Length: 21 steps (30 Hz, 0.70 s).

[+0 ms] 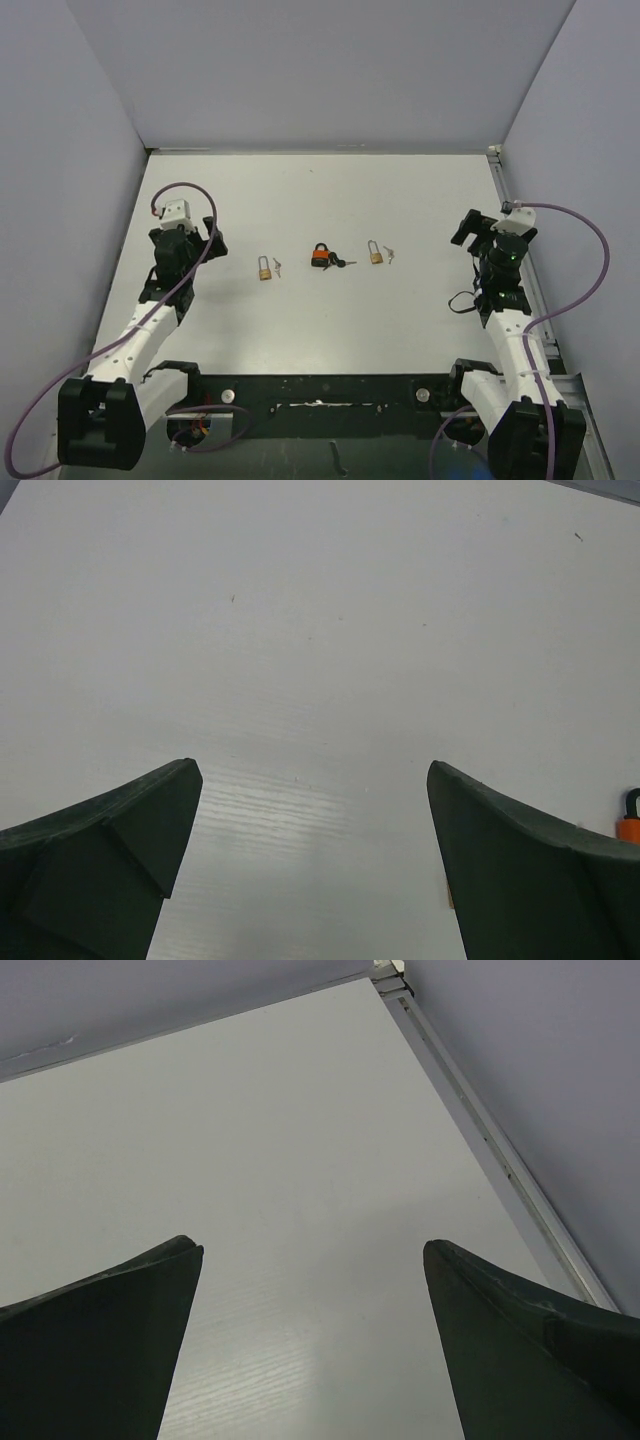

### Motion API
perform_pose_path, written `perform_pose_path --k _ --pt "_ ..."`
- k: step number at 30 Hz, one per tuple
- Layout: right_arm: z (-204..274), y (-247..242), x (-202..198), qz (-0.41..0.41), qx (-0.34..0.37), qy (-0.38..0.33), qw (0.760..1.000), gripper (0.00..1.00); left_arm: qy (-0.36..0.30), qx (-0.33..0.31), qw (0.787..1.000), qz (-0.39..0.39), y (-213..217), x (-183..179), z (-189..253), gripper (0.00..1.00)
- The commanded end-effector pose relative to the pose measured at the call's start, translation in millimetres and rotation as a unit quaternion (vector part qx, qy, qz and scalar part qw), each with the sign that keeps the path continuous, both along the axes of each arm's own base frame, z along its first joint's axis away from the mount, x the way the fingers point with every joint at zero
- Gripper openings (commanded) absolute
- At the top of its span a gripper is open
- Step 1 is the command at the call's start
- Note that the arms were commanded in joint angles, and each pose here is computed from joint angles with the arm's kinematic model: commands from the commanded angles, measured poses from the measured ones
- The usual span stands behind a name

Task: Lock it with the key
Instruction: Reset both arms

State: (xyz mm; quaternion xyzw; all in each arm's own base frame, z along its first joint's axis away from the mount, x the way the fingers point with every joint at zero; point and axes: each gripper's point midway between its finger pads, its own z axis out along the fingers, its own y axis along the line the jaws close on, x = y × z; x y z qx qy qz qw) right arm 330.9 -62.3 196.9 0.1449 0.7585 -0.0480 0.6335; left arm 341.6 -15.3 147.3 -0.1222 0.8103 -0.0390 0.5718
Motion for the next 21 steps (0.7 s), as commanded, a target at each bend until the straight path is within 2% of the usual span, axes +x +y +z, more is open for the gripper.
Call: perform_pose_path --k 1,4,13,15,18,21 --pt "14 -4 2 -0.008 -0.004 -0.017 1.0 0.98 -0.073 0.029 0.997 0.001 -1 8 41 0.98" --pt "17 -3 2 -0.007 -0.004 -0.02 1.0 0.98 -0.094 0.053 0.994 0.004 -1 5 45 0.98" --pt "17 0 3 0.001 0.002 -0.021 1.0 0.98 -0.13 0.071 0.989 0.025 -7 6 55 0.98" --pt "17 0 3 0.002 0.002 -0.021 1.0 0.98 -0.144 0.076 0.985 0.065 2 4 58 0.98" --pt "15 1 5 0.003 0.004 -0.019 1.0 0.98 -0.157 0.078 0.971 0.164 26 -1 57 0.98" --pt "15 1 5 0.004 0.005 -0.018 1.0 0.98 -0.134 0.093 0.958 0.235 42 -1 50 0.98"
